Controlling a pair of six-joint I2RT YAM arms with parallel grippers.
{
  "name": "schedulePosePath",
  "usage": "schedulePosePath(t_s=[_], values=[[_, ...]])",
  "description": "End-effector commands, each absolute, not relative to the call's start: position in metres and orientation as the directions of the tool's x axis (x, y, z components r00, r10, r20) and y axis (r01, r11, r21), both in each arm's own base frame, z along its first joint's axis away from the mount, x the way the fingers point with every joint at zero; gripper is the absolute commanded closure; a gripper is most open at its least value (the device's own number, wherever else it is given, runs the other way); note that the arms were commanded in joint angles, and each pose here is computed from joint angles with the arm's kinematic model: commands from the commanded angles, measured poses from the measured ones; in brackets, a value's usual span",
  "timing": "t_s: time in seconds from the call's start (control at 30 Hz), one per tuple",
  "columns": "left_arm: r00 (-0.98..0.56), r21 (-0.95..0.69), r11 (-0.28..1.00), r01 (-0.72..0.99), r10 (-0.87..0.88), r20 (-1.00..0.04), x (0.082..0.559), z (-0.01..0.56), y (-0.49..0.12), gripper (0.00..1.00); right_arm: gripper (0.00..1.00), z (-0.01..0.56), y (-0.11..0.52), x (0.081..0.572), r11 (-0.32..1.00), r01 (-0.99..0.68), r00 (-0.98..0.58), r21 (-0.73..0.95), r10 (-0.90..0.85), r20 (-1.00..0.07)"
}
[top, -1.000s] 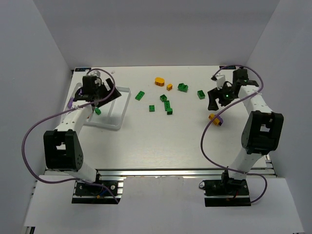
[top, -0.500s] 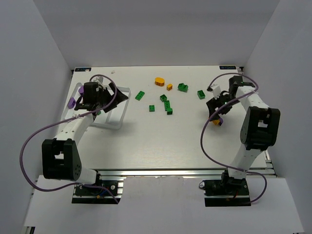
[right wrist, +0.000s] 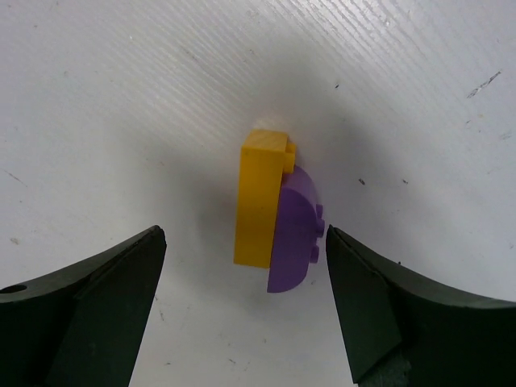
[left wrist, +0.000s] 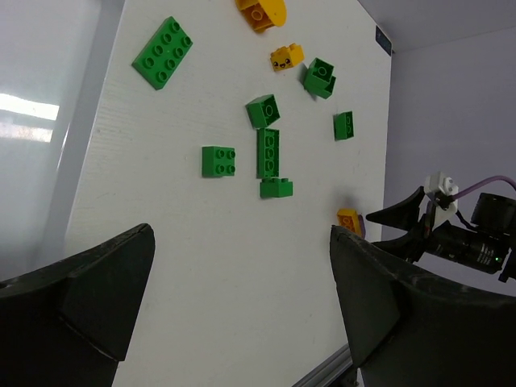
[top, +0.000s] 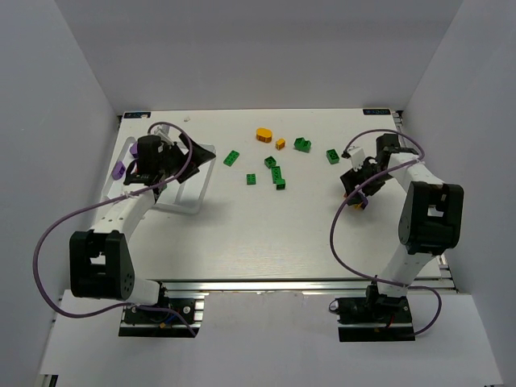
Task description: Sort the legos into containers by color
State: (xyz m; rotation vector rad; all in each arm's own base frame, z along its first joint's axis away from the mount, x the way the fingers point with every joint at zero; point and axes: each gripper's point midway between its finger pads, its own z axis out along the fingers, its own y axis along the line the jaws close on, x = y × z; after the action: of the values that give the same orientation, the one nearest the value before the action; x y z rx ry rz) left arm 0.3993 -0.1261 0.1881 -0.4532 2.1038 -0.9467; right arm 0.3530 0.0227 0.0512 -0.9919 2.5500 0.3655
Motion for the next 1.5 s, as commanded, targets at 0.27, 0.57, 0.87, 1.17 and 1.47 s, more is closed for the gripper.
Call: schedulePosePath(t_s=[0.27, 0.57, 0.87, 1.17, 1.47], values=[[-0.615, -0.768, 0.640, 0.009, -0.602, -0.509, 0.381, 0.203, -0.133, 0.02, 0.18, 0.050, 0.009, 0.362, 0.747, -0.665, -0.668, -0.004, -0.597, -0.444], [-0.643, -0.783, 0.620, 0.048, -0.581, -0.500, 0.376, 0.206, -0.162, 0.02, 0.22, 0.031, 0.011, 0.355, 0.740, -0.673, -0.675, 0.025, -0.599, -0.431], [-0.637, -0.797, 0.599, 0.077, -0.585, -0.502, 0.372, 0.221, -0.178, 0.02, 0.36, 0.027, 0.014, 0.345, 0.727, -0.683, -0.677, 0.064, -0.599, -0.428], [-0.672, -0.825, 0.551, 0.130, -0.562, -0.481, 0.369, 0.225, -0.220, 0.02, 0.74, 0.051, 0.036, 0.340, 0.633, -0.768, -0.579, 0.100, -0.618, -0.531], [-0.741, -0.824, 0.530, 0.201, -0.468, -0.482, 0.362, 0.217, -0.274, 0.03, 0.88, 0.131, 0.145, 0.330, 0.290, -0.949, -0.272, 0.125, -0.548, -0.791]])
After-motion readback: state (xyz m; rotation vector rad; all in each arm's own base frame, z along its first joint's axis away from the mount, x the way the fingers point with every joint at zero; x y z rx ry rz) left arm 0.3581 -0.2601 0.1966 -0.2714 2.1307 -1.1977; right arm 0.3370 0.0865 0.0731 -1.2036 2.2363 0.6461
